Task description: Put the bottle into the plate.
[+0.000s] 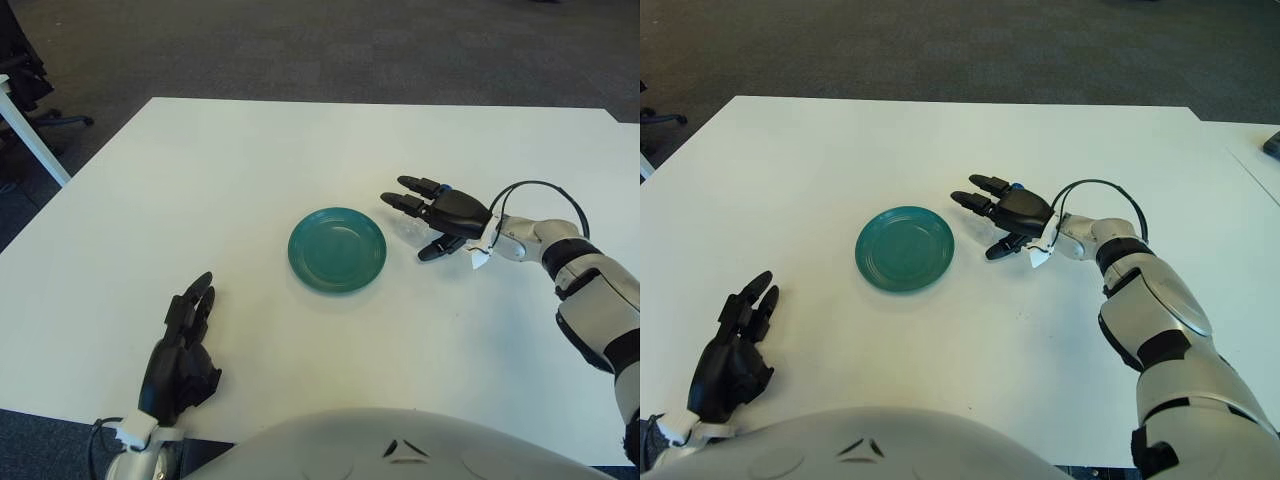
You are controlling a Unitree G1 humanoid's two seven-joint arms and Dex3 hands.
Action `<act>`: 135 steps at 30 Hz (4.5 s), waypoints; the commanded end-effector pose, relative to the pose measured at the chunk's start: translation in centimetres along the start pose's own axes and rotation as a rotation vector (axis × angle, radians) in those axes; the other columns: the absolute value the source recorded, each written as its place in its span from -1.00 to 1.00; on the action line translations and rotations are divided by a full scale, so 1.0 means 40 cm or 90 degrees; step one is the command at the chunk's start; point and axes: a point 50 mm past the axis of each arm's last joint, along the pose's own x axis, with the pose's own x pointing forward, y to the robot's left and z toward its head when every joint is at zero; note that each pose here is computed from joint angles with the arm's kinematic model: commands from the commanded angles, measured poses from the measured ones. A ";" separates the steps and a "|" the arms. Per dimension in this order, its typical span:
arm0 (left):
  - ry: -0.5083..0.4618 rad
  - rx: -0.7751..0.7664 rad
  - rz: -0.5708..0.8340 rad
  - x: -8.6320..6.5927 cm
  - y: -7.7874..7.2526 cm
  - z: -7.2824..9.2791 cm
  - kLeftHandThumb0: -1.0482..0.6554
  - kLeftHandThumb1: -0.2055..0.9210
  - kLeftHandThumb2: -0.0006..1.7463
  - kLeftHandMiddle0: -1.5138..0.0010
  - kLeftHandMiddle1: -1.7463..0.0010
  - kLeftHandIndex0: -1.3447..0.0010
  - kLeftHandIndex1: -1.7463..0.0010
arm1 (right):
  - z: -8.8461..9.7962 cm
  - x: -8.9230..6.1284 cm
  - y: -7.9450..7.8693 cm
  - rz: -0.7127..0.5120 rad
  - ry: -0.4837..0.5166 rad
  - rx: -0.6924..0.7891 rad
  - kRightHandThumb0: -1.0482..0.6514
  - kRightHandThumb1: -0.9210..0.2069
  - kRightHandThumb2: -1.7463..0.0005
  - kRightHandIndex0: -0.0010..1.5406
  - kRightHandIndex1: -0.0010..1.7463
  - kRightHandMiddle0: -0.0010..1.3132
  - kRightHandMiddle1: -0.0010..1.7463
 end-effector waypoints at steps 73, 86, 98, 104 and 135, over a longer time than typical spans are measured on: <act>0.065 0.027 -0.044 -0.058 0.016 0.002 -0.84 1.00 0.23 0.63 1.00 1.00 0.30 | 0.032 -0.032 0.024 -0.028 -0.043 0.067 -1.00 -1.00 0.21 0.62 1.00 0.69 1.00; 0.071 0.017 -0.043 -0.015 -0.016 -0.024 -0.88 1.00 0.23 0.65 1.00 1.00 0.31 | 0.009 -0.034 -0.044 -0.032 -0.052 0.028 -1.00 -1.00 0.09 0.58 1.00 0.66 1.00; 0.068 -0.004 -0.042 0.015 -0.043 -0.039 -0.88 1.00 0.21 0.66 1.00 1.00 0.32 | -0.004 -0.033 -0.129 -0.050 -0.079 -0.039 -1.00 -1.00 -0.09 0.52 1.00 0.64 1.00; 0.068 -0.017 -0.045 0.025 -0.055 -0.046 -0.86 1.00 0.20 0.67 1.00 1.00 0.34 | -0.010 -0.033 -0.165 -0.051 -0.083 -0.062 -1.00 -1.00 -0.19 0.49 1.00 0.63 1.00; 0.067 -0.055 -0.066 0.075 -0.105 -0.070 -0.80 1.00 0.18 0.68 1.00 1.00 0.34 | 0.070 0.083 -0.232 -0.119 -0.199 -0.042 -1.00 -1.00 -0.19 0.50 1.00 0.53 1.00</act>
